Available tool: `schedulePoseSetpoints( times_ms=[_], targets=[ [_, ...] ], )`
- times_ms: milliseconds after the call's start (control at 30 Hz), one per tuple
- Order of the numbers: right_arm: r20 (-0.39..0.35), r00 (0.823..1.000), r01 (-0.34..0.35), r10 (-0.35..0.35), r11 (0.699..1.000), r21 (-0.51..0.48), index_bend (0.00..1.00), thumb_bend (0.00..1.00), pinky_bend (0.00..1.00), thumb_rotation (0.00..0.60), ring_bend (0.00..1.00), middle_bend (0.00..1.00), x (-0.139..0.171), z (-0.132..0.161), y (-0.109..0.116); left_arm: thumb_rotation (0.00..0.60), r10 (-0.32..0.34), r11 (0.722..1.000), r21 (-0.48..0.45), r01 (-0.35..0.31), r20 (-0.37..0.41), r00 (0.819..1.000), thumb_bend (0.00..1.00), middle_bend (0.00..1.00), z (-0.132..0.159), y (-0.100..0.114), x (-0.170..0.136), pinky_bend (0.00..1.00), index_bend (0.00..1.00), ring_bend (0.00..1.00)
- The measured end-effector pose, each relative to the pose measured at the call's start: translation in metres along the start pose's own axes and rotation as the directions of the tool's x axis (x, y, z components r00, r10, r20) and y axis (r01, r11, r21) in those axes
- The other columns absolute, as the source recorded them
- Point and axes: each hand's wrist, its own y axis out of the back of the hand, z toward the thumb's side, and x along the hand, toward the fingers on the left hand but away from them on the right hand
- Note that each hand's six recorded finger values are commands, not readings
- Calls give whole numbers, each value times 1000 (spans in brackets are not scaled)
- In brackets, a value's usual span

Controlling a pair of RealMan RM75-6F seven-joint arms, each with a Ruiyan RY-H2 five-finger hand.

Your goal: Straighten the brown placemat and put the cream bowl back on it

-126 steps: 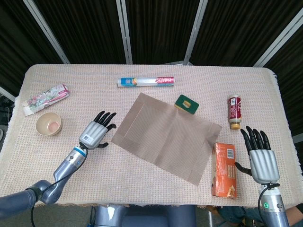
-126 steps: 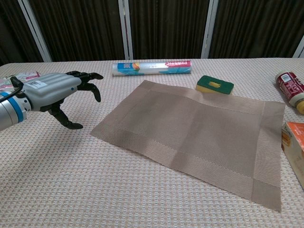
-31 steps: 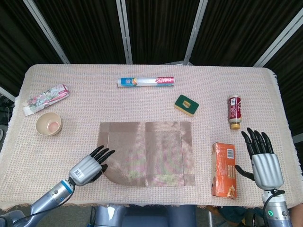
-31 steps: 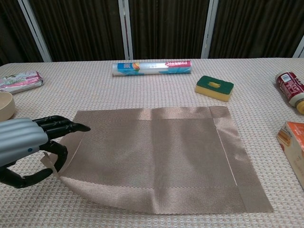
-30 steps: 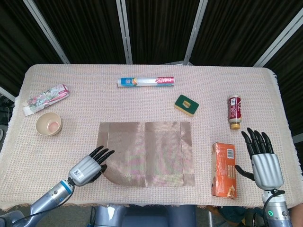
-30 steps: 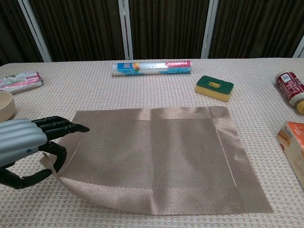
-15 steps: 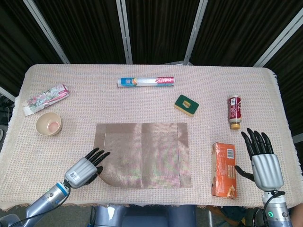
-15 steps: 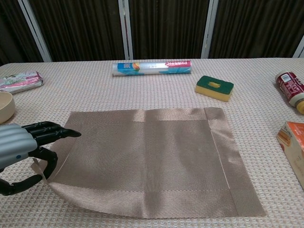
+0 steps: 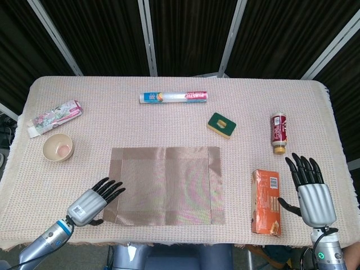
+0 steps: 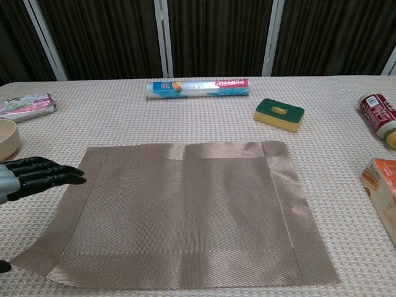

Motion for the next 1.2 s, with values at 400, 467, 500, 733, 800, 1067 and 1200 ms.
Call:
schedulePoseSetpoints(
  times_ms=[400, 467, 500, 733, 800, 1067, 1200],
  targets=[
    [-14, 1000, 10, -10, 1000, -16, 0, 0, 0, 600, 0, 0, 4, 3, 5, 600, 184, 982, -14, -190, -196, 963, 0, 0, -62, 64, -44, 0, 0, 0],
    [-17, 1000, 8, -9, 1000, -17, 0, 0, 0, 600, 0, 0, 5, 4, 6, 600, 200, 977, -21, -212, -249, 948, 0, 0, -77, 70, -45, 0, 14, 0],
    [-18, 1000, 7, -8, 1000, -17, 0, 0, 0, 600, 0, 0, 5, 4, 6, 600, 207, 974, -25, -223, -286, 936, 0, 0, -89, 73, -45, 0, 26, 0],
    [-20, 1000, 8, -8, 1000, -4, 0, 0, 0, 600, 0, 0, 5, 4, 4, 600, 188, 976, -8, -217, -464, 865, 72, 0, -163, 69, -41, 0, 171, 0],
    [-19, 1000, 6, -6, 1000, 2, 0, 0, 0, 600, 0, 0, 4, 4, 3, 600, 164, 978, -31, -208, -505, 847, 81, 0, -182, 61, -37, 0, 207, 0],
    [-2, 1000, -6, 6, 1000, 24, 0, 0, 0, 600, 0, 0, 0, 0, -4, 600, 88, 980, -94, -178, -591, 801, 137, 0, -228, 28, -17, 0, 365, 0],
    [6, 1000, -12, 12, 999, 33, 0, 0, 0, 600, 0, 0, -2, -2, -7, 600, 59, 982, -107, -155, -607, 793, 174, 0, -237, 13, -6, 0, 407, 0]
  ],
)
